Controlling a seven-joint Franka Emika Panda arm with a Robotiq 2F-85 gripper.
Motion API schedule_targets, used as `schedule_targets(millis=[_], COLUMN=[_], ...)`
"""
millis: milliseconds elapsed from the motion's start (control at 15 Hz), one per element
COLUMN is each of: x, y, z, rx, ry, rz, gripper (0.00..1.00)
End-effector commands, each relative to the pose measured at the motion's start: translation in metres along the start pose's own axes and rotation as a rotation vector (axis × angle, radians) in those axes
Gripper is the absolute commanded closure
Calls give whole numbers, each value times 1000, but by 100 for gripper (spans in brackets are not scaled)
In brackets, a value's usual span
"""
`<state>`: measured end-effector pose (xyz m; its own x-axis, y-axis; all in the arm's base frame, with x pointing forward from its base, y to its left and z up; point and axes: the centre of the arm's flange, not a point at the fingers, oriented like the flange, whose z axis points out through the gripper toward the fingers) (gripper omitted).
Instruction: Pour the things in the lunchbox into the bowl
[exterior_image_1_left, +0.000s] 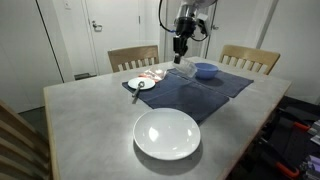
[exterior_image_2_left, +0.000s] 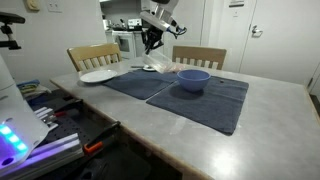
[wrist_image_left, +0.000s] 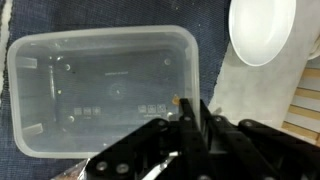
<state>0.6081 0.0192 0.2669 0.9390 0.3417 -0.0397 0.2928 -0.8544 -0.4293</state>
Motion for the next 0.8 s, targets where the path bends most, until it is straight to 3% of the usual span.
schedule_targets(millis=[0,400,733], x=[-5,5,8], y=[-16,-30,-27], z=[28,72,93], rx=[-95,-240,-312], ry=[-73,-239,-415], rz=[164,457,653], gripper=[98,98,97])
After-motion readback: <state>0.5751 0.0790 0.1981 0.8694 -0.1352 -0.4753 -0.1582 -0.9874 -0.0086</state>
